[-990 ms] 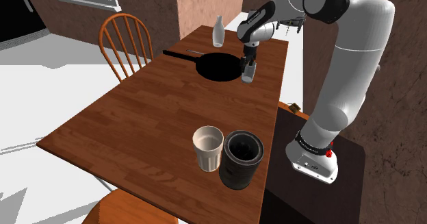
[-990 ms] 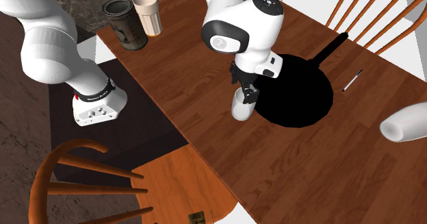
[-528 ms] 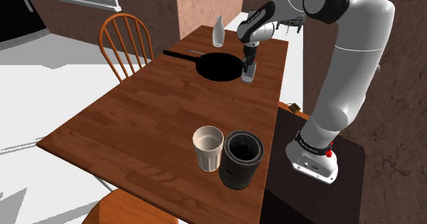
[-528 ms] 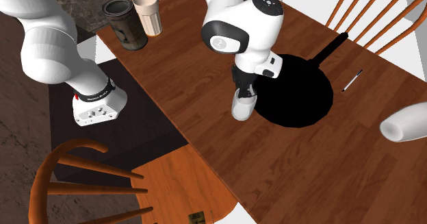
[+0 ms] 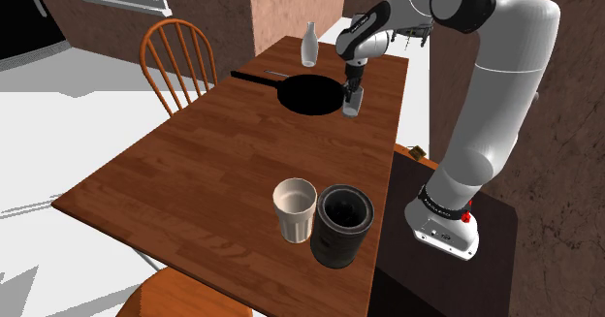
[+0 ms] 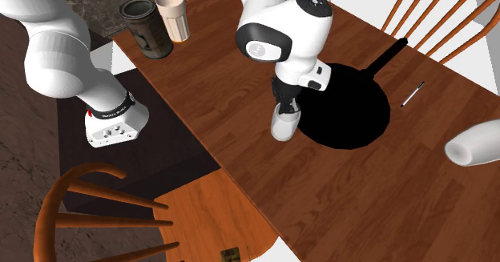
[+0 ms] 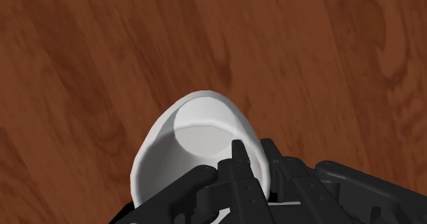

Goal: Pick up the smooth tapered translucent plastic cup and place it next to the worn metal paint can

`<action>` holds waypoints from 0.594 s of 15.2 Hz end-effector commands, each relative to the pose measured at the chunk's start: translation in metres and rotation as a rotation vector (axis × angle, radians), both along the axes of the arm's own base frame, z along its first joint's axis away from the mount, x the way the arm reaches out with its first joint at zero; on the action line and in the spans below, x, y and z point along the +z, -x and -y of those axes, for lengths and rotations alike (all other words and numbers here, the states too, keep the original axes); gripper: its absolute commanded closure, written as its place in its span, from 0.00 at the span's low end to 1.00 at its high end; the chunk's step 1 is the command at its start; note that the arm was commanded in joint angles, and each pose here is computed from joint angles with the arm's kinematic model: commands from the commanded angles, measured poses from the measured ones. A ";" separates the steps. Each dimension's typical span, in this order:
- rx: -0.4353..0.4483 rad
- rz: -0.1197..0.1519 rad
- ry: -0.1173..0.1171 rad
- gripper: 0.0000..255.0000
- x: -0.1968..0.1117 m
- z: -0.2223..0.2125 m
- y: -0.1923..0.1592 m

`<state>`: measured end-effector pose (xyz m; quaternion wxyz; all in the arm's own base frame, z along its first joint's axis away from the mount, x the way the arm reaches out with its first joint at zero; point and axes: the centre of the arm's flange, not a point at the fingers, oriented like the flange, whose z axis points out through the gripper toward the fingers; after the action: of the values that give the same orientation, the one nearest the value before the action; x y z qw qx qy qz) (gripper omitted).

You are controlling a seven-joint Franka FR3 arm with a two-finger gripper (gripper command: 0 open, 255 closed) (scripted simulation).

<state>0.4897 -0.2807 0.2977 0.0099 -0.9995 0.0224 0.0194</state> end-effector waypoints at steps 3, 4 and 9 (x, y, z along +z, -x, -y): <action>0.000 0.000 0.000 1.00 0.019 0.000 0.000; 0.000 0.000 0.000 1.00 0.024 0.000 0.000; 0.000 0.000 0.000 1.00 0.050 0.000 0.000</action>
<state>0.4905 -0.2803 0.3433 0.0099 -0.9995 0.0223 0.0192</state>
